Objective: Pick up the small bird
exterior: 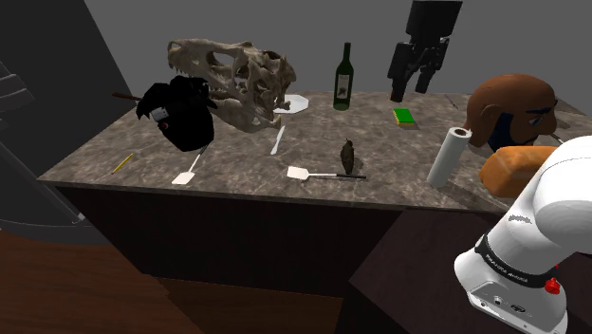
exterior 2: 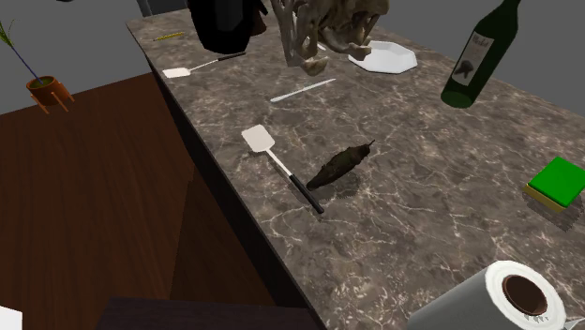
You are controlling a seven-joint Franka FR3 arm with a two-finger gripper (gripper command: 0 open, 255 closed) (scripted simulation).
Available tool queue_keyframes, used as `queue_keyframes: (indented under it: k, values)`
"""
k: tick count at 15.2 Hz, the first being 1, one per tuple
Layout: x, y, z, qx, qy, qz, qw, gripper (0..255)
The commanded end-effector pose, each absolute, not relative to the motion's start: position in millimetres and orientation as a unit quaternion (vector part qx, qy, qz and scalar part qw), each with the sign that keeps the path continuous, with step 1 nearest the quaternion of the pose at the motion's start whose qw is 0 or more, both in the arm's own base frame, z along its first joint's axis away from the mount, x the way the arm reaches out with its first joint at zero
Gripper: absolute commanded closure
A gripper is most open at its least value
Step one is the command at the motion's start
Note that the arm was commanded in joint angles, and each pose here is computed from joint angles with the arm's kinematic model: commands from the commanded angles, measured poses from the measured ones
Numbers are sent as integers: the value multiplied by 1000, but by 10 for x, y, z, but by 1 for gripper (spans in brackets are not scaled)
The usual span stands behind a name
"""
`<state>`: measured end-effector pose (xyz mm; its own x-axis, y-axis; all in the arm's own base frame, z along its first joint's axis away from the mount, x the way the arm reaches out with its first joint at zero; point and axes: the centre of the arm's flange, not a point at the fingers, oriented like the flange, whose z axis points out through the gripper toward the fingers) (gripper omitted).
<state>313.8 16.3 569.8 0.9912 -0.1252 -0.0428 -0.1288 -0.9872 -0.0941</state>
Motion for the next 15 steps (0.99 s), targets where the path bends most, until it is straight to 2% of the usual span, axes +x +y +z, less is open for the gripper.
queue_keyframes:
  k: [1,15]
  values:
    - [3138,163,5698,-997,64,18,48,0]
    - [3874,-277,4204,-982,182,-48,29,0]
